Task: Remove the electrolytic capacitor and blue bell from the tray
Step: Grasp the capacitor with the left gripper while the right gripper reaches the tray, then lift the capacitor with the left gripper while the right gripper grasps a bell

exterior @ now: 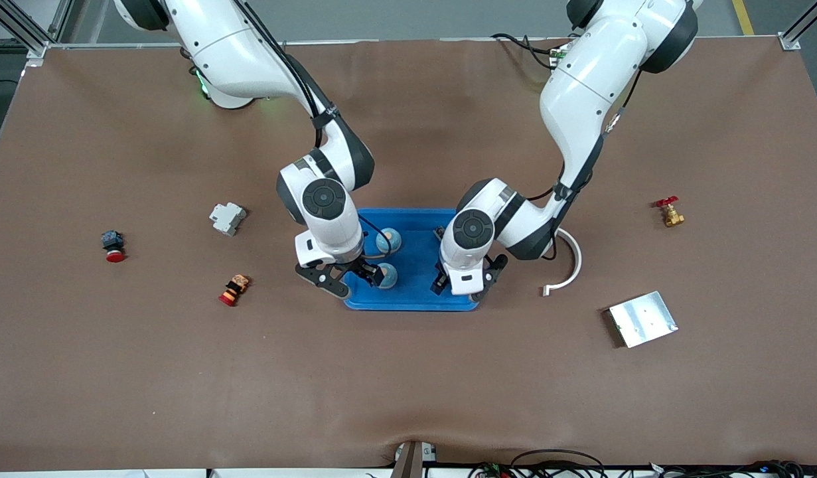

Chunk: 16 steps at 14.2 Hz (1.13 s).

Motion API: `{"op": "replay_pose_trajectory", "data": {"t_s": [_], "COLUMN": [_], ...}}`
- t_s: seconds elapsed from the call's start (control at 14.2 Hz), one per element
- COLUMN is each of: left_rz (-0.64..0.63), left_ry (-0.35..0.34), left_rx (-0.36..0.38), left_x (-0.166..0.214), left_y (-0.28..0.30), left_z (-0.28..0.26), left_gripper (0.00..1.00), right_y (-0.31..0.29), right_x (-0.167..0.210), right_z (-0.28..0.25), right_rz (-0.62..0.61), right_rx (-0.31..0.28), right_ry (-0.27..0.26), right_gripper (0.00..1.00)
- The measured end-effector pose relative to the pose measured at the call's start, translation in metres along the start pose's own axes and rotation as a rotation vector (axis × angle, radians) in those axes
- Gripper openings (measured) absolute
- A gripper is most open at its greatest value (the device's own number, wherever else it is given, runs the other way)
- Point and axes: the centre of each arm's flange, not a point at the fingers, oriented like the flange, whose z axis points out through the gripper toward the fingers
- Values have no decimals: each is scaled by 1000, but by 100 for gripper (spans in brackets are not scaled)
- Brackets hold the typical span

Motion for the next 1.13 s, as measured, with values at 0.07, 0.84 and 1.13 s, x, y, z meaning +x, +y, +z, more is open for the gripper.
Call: {"op": "replay_pose_trajectory", "data": {"t_s": [0.07, 0.84, 1.13], "left_rz": [1, 8, 6], "left_ry": [0, 0, 9], "left_rx": [0, -16, -10], "left_x": [-1, -6, -4], "left_y": [0, 4, 4], "left_z": [0, -9, -22], "left_gripper": [100, 37, 30], "right_y": [-2, -20, -21], "right_x": [-2, -38, -39], "right_z": [5, 50, 56], "right_rz": [3, 50, 56], "right_rx": [12, 25, 35], "right_ry": [6, 10, 14], "right_gripper": [100, 100, 100]}}
